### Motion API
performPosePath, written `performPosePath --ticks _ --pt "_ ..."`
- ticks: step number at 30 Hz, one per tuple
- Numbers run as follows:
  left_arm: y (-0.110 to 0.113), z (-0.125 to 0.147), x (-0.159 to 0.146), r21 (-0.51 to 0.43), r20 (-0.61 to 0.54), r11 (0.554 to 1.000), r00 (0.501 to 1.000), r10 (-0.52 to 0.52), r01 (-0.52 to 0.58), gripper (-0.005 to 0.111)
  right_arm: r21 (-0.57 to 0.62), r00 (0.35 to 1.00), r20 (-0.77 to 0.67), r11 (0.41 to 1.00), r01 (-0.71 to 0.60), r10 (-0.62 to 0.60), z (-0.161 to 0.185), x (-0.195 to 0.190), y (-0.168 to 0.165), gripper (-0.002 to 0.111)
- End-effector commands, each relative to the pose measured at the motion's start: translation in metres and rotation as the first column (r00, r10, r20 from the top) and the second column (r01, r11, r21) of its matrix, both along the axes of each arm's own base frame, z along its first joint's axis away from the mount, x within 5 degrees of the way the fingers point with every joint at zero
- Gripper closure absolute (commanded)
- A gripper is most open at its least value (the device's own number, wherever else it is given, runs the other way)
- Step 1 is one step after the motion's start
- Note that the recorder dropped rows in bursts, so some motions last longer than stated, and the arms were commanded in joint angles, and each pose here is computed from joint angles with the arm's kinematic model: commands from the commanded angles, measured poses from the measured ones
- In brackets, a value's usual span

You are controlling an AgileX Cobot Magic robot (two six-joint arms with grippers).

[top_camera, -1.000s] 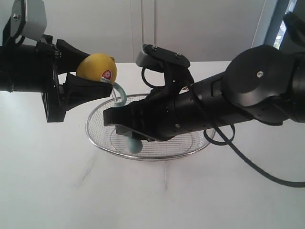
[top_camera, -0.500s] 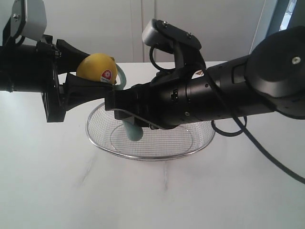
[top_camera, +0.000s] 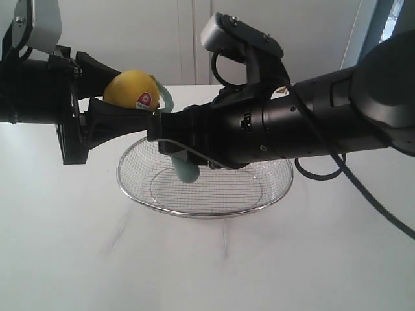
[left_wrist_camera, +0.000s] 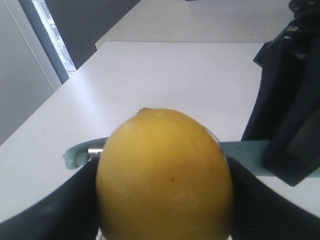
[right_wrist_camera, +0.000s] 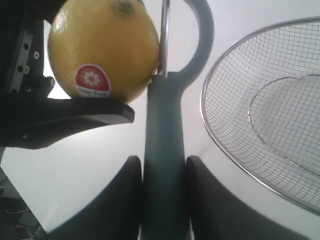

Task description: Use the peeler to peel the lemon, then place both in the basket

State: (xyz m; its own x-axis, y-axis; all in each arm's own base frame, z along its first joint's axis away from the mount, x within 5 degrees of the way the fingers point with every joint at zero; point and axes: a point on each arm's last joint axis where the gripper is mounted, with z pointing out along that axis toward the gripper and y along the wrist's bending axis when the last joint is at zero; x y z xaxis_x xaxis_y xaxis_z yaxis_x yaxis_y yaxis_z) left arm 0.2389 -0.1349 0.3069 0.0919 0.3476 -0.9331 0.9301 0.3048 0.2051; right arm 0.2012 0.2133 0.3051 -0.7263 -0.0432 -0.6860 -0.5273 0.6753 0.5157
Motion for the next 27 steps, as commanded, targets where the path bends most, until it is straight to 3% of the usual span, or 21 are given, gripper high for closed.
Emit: performPosePath --ticks 1,27 --pt "-0.0017 0.0034 -0.002 -0.032 -0.008 0.999 1.0 -0.005 0.004 0.107 0.021 0.999 0.032 1.0 0.015 -0.016 0.0089 -0.003 -0.0046 0.108" --pt "-0.002 0.0036 -0.0026 -0.036 -0.011 0.999 1.0 -0.011 0.01 0.107 0.028 0.995 0.066 0.997 0.072 -0.074 0.0073 0.0048 -0.0047 0.108"
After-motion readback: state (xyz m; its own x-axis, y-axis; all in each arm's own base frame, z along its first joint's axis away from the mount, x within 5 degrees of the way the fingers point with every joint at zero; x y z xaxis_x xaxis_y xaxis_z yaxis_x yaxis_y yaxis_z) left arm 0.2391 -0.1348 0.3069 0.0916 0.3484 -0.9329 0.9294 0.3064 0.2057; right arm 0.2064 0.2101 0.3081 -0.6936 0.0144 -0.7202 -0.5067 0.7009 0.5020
